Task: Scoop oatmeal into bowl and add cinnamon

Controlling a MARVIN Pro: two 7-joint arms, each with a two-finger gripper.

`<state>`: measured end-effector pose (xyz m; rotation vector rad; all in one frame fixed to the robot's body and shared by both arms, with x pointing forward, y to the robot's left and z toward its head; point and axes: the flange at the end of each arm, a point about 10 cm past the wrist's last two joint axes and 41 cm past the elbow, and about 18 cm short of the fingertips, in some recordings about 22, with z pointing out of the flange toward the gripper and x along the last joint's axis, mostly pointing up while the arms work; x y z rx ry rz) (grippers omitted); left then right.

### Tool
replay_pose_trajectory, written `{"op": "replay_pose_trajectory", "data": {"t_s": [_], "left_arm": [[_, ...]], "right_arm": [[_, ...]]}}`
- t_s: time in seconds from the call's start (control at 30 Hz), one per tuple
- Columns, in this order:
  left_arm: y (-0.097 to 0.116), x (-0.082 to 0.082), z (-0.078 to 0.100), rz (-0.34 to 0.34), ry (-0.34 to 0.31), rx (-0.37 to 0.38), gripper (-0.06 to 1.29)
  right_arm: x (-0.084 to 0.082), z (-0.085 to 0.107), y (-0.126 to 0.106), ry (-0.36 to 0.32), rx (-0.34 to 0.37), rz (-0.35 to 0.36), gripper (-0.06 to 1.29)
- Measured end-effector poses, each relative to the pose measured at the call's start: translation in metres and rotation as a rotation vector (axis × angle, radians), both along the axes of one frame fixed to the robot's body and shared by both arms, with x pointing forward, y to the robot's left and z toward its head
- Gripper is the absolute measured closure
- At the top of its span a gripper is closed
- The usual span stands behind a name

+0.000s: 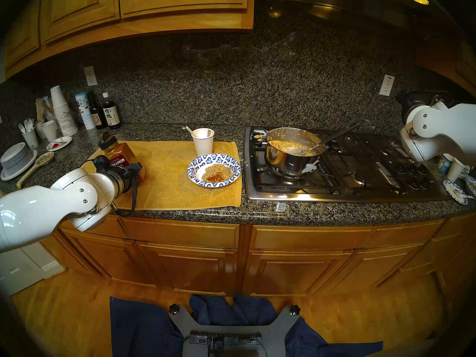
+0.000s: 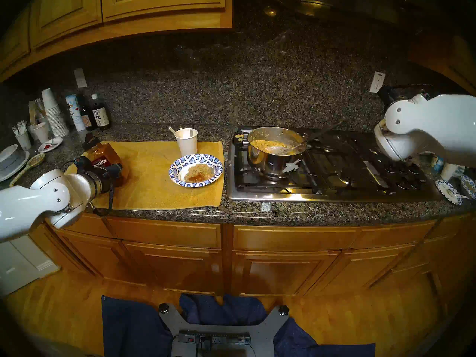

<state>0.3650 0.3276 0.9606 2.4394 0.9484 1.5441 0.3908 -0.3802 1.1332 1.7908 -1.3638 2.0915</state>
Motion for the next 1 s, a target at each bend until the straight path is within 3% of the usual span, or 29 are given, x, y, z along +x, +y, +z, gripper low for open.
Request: {"op": "replay_pose_trajectory", "data": {"t_s": [0.6, 0.63, 0.67, 0.7, 1.0], "left_arm": [[-0.004, -0.008, 0.000, 0.049, 0.045, -0.016, 0.58], [-0.005, -0.010, -0.001, 0.047, 0.052, -0.015, 0.54], [-0.006, -0.011, -0.003, 0.046, 0.060, -0.013, 0.19], [-0.007, -0.012, -0.004, 0.045, 0.064, -0.011, -0.01], [-0.009, -0.018, -0.010, 0.044, 0.100, 0.013, -0.02]], "right_arm": [[0.000, 0.001, 0.001, -0.002, -0.005, 0.002, -0.01], [0.000, 0.001, 0.001, -0.002, -0.005, 0.002, -0.01], [0.000, 0.001, 0.001, -0.002, -0.005, 0.002, -0.01], [0.000, 0.001, 0.001, -0.002, -0.005, 0.003, -0.01], [0.000, 0.002, 0.001, -0.004, -0.007, 0.004, -0.01]]}}
